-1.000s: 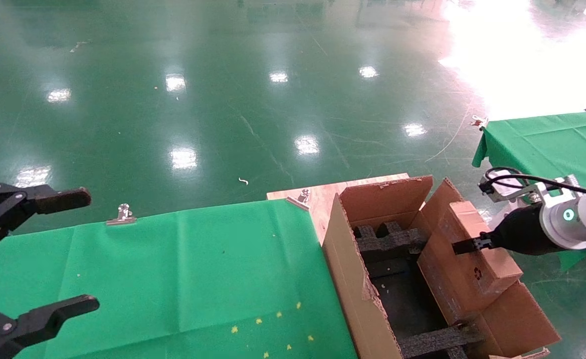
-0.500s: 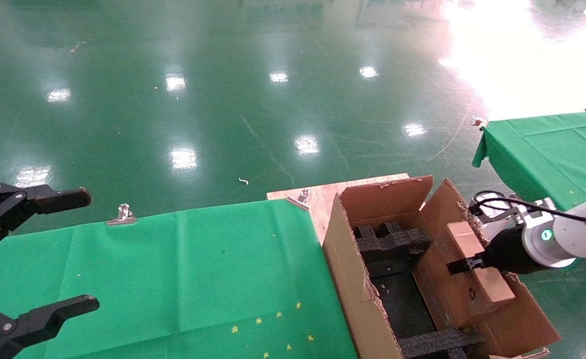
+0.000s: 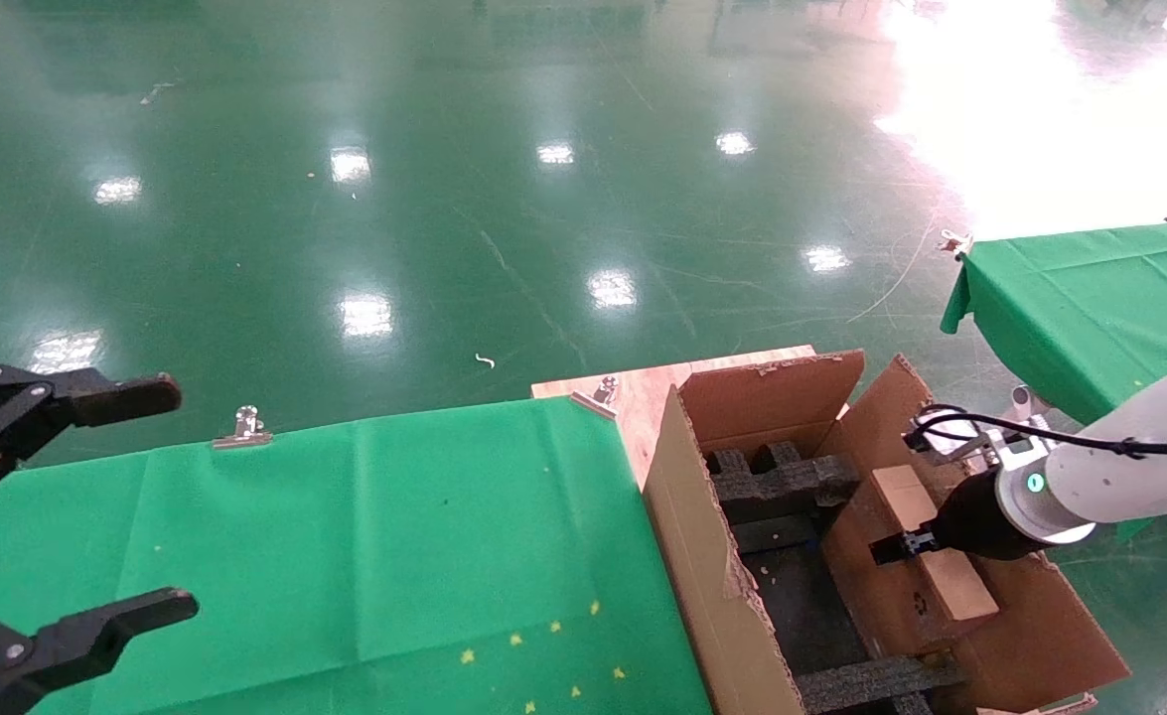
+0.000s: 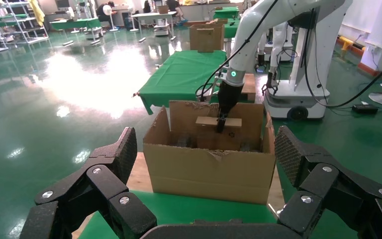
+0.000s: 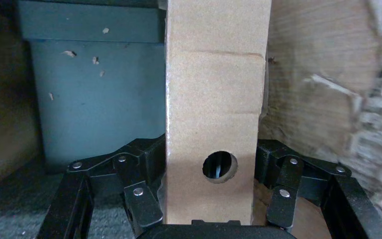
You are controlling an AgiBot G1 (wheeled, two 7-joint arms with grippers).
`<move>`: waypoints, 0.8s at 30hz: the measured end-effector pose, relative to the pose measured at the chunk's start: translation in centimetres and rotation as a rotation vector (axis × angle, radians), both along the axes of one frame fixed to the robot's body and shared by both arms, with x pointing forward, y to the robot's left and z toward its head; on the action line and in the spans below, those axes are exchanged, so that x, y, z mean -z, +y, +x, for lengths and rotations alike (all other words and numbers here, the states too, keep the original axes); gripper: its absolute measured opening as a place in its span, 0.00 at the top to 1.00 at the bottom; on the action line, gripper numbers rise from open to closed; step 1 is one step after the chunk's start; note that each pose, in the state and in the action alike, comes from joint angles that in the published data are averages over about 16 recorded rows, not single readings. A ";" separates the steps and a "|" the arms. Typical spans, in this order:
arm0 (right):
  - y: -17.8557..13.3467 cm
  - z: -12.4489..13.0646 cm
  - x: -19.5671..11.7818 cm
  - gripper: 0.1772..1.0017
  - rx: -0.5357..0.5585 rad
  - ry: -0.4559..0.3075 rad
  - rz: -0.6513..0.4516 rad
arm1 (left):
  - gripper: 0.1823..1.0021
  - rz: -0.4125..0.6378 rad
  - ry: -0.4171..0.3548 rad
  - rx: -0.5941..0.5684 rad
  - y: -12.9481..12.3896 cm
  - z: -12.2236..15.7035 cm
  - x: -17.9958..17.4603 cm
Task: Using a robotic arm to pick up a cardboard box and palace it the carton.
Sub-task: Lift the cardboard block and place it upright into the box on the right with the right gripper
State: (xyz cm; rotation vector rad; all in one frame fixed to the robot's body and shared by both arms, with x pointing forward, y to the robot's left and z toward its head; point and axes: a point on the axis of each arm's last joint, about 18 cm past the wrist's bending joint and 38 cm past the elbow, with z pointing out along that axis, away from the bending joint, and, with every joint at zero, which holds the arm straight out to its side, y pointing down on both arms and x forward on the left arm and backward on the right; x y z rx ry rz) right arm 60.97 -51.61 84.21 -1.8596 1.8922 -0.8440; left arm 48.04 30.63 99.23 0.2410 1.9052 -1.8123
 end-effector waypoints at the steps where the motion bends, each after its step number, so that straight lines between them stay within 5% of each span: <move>1: 0.0 0.2 0.2 0.83 0.000 0.003 0.000 | 0.00 0.000 0.000 0.000 0.0 0.0 0.0; 24: 0.8 2.3 3.0 0.83 -0.016 0.067 -0.005 | 0.00 0.000 0.000 0.000 0.0 0.0 0.0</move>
